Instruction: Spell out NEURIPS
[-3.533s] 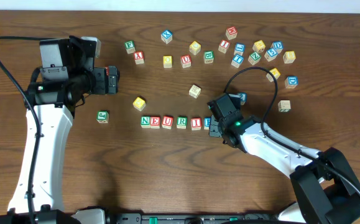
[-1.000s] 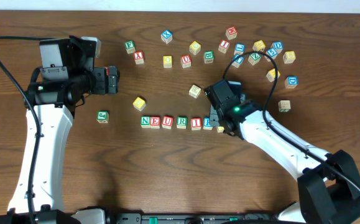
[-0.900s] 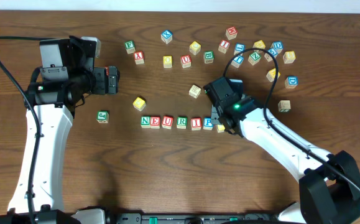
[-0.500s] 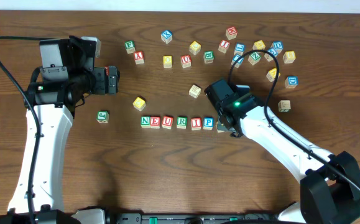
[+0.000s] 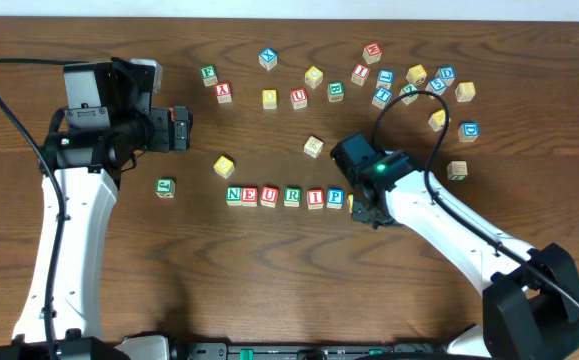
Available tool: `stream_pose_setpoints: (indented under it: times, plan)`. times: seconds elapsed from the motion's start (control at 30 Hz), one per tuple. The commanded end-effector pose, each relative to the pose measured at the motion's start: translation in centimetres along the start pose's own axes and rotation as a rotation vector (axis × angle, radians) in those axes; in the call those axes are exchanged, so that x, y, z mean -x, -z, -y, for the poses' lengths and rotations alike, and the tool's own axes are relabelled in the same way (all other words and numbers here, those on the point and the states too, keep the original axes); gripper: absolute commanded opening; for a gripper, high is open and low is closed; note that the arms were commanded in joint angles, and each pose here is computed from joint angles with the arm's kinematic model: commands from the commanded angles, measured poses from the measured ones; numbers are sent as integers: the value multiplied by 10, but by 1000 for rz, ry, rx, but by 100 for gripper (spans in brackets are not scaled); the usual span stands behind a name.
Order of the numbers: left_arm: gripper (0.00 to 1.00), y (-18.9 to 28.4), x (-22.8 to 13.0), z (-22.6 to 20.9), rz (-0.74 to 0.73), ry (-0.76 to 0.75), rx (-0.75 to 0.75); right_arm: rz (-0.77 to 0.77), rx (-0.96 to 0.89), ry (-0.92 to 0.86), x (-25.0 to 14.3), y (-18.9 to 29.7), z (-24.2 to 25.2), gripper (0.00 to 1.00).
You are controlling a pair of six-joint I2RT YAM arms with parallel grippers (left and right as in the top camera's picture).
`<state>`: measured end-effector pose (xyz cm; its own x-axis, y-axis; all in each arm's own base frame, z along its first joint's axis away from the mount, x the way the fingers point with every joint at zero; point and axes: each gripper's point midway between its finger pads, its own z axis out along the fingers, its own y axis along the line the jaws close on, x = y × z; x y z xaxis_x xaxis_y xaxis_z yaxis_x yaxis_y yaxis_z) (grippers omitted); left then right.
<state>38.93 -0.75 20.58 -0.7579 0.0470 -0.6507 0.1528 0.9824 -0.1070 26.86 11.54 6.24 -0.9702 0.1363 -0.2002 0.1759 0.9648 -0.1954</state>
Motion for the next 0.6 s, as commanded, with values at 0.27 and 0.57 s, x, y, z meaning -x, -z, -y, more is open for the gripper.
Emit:
stream_pose_setpoints:
  times: [0.27, 0.57]
  plan:
    - [98, 6, 10, 1, 27, -2, -8, 16, 57, 22, -19, 0, -33, 30]
    - [98, 6, 10, 1, 27, -3, -8, 32, 77, -2, -30, -23, -37, 30]
